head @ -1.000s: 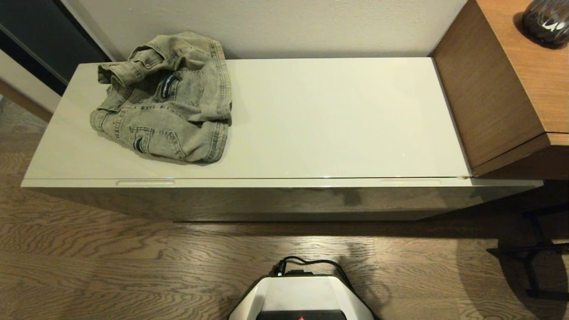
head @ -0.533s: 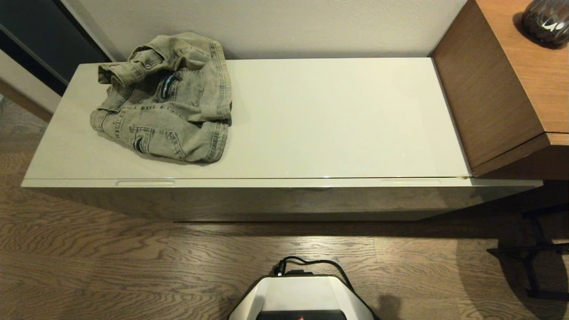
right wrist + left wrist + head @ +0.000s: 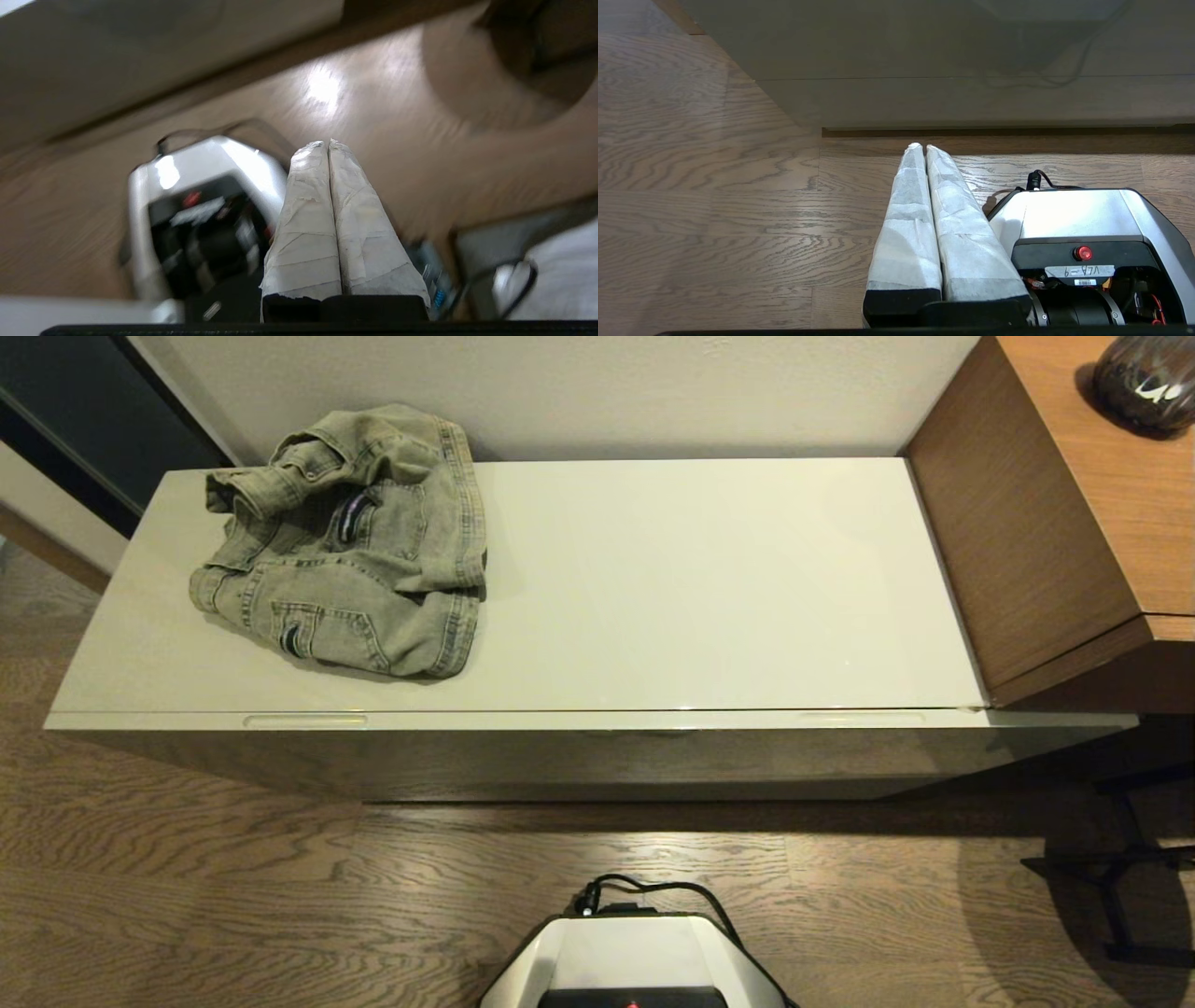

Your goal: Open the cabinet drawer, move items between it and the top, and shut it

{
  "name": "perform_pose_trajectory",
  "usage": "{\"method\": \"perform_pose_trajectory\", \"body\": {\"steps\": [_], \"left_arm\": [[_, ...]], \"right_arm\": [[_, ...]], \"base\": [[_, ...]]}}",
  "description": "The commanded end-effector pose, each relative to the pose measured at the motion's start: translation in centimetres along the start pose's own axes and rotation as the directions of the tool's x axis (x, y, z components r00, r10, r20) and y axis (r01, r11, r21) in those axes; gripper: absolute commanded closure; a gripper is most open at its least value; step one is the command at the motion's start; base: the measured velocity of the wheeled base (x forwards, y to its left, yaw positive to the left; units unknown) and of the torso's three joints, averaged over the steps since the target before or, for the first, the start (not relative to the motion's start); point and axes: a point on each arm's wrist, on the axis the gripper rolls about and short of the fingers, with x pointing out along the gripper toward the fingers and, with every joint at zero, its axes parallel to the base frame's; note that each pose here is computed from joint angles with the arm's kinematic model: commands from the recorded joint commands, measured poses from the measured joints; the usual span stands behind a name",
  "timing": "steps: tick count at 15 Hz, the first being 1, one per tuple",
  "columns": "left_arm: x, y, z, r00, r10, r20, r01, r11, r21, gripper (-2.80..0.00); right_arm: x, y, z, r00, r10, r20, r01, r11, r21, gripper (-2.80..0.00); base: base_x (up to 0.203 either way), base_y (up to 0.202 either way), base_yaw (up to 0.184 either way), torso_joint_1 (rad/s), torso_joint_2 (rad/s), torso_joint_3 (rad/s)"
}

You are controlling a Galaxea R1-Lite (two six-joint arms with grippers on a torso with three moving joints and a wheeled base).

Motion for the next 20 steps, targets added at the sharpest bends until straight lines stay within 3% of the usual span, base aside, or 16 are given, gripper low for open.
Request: {"method": "perform_pose_trajectory", "body": {"steps": [1,6,9,11,12,14,15,17,20], "left_arm": [[0.0,0.0,0.0,1.0,0.001,-0.002,-0.001,1.0,0.0,0.0],[0.0,0.0,0.0,1.0,0.001,0.0,-0.001,1.0,0.0,0.0],[0.0,0.0,0.0,1.0,0.001,0.0,-0.001,1.0,0.0,0.0],[0.0,0.0,0.0,1.0,0.001,0.0,-0.001,1.0,0.0,0.0],[0.0,0.0,0.0,1.0,0.001,-0.002,-0.001,1.0,0.0,0.0],[0.0,0.0,0.0,1.0,0.001,0.0,-0.001,1.0,0.0,0.0],[0.0,0.0,0.0,1.0,0.001,-0.001,-0.001,1.0,0.0,0.0],[0.0,0.0,0.0,1.0,0.0,-0.002,0.0,1.0,0.0,0.0],[0.0,0.0,0.0,1.0,0.0,0.0,0.0,1.0,0.0,0.0]], "right_arm": [[1.2,-0.2,-1.4,0.967,0.032,0.253,-0.027,0.999,-0.023,0.0],[5.4,0.4,-2.1,0.895,0.103,0.434,-0.054,0.991,-0.124,0.0],[9.0,0.1,-4.9,0.862,0.116,0.494,-0.012,0.978,-0.21,0.0],[9.5,0.0,-5.6,0.879,0.112,0.463,0.011,0.967,-0.256,0.0],[9.8,-0.1,-6.2,0.909,0.109,0.401,-0.001,0.965,-0.261,0.0],[10.1,-0.1,-7.1,0.938,0.202,0.282,-0.13,0.958,-0.256,0.0],[10.2,-0.1,-7.6,0.952,0.209,0.223,-0.138,0.945,-0.296,0.0],[10.2,-0.1,-7.6,0.953,0.216,0.215,-0.139,0.936,-0.325,0.0],[10.2,-0.1,-7.5,0.945,0.215,0.246,-0.14,0.946,-0.292,0.0]], "base": [[0.0,0.0,0.0,0.0,0.0,0.0],[0.0,0.0,0.0,0.0,0.0,0.0],[0.0,0.0,0.0,0.0,0.0,0.0],[0.0,0.0,0.0,0.0,0.0,0.0],[0.0,0.0,0.0,0.0,0.0,0.0],[0.0,0.0,0.0,0.0,0.0,0.0],[0.0,0.0,0.0,0.0,0.0,0.0],[0.0,0.0,0.0,0.0,0.0,0.0],[0.0,0.0,0.0,0.0,0.0,0.0]]}}
